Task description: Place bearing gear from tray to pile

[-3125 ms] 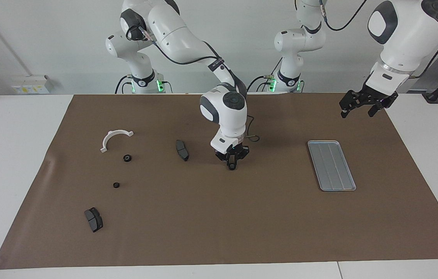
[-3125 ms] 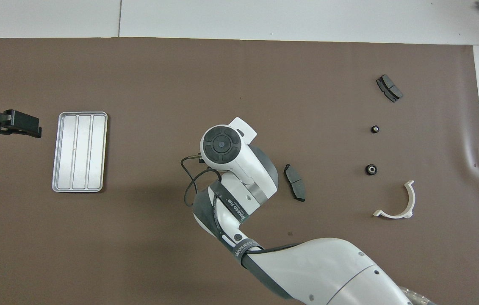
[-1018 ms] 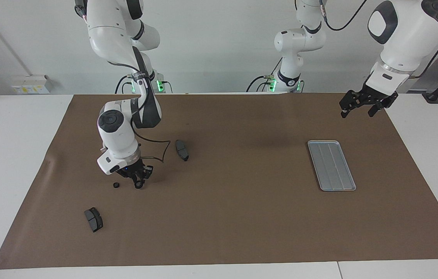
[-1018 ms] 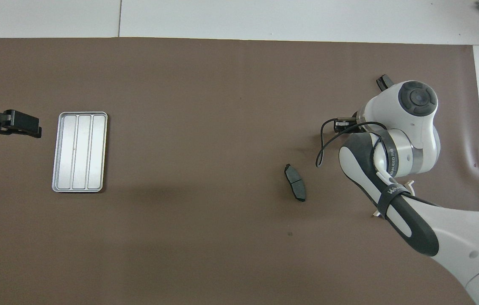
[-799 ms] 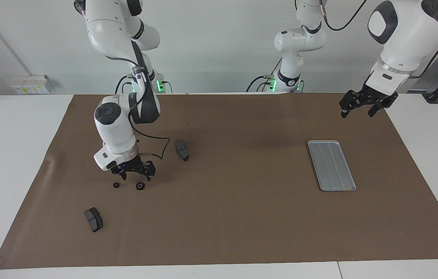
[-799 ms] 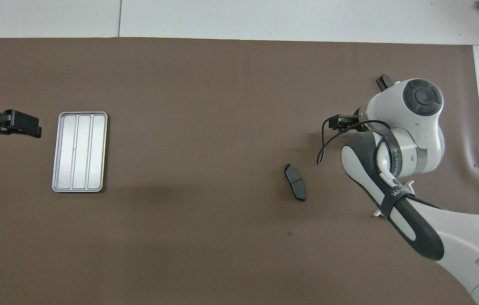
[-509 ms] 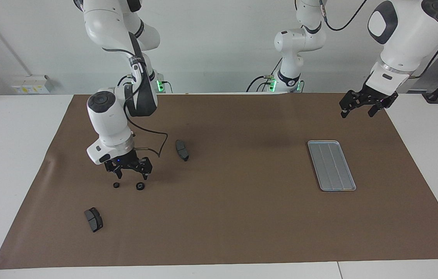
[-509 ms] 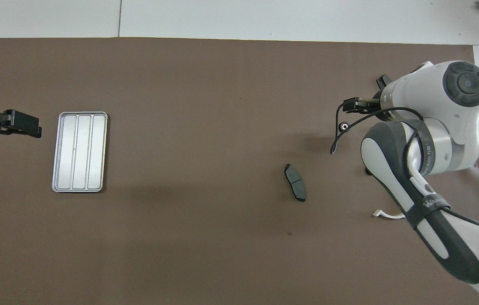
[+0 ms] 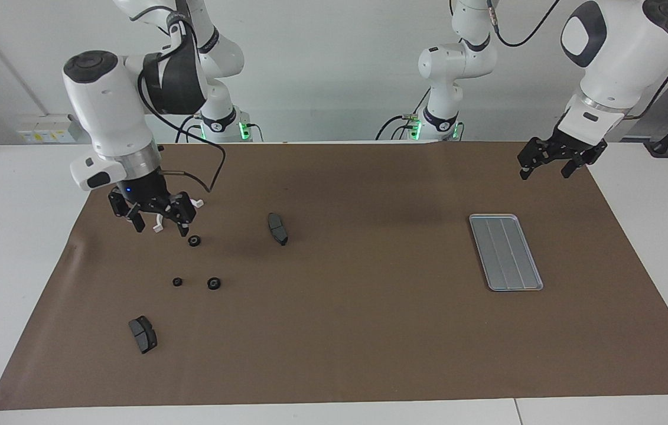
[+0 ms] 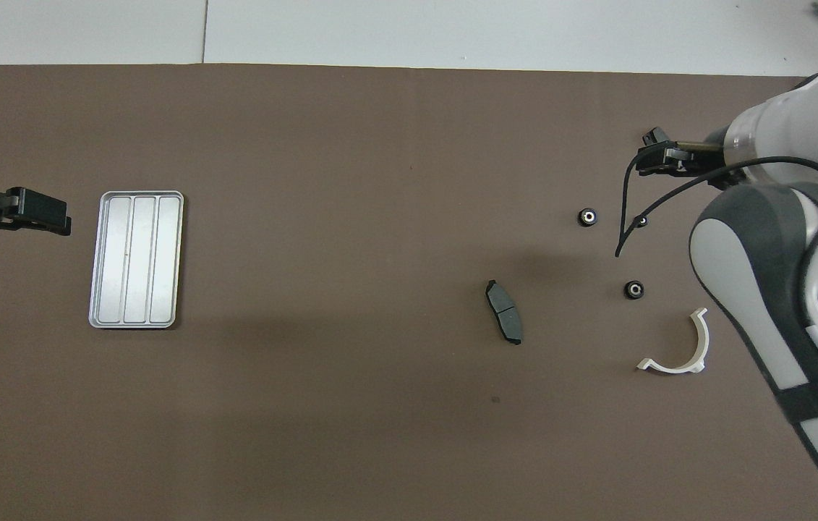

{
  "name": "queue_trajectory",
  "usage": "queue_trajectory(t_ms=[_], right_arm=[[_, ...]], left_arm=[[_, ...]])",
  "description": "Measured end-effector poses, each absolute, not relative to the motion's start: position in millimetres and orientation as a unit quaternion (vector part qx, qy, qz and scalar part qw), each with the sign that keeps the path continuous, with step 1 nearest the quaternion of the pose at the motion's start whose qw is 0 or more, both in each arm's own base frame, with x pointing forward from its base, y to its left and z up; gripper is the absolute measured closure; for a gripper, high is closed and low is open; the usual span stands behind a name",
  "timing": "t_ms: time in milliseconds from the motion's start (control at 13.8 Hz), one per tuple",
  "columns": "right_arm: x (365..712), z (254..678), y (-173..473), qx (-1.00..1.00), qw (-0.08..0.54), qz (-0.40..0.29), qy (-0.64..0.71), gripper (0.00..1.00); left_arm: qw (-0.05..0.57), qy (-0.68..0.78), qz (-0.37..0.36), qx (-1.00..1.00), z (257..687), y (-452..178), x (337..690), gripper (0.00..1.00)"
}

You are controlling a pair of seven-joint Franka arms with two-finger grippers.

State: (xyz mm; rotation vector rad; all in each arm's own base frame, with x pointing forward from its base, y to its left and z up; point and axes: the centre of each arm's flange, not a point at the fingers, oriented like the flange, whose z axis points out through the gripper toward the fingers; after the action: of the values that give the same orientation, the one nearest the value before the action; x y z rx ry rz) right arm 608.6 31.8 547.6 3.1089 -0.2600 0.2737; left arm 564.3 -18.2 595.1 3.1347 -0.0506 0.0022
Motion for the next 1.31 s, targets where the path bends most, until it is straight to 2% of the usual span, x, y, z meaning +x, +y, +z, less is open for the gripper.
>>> queue_trajectory(t_ms=[727, 872, 1308], right_arm=[[526.8, 630.4, -7.0, 0.999, 0.016, -0.006, -0.048, 0.0], [519.6, 644.3, -7.4, 0.999, 0.016, -0.008, -0.039, 0.0], [518.1, 640.4, -8.0, 0.999, 0.013, -0.018, -0.041, 0.0]], left_arm=[[0.003, -0.016, 0.001, 1.0, 595.1, -18.2, 564.3, 0.0], [0.003, -0.016, 0.001, 1.0, 595.1, -18.2, 564.3, 0.0], [0.003, -0.016, 0.001, 1.0, 595.1, -18.2, 564.3, 0.0]])
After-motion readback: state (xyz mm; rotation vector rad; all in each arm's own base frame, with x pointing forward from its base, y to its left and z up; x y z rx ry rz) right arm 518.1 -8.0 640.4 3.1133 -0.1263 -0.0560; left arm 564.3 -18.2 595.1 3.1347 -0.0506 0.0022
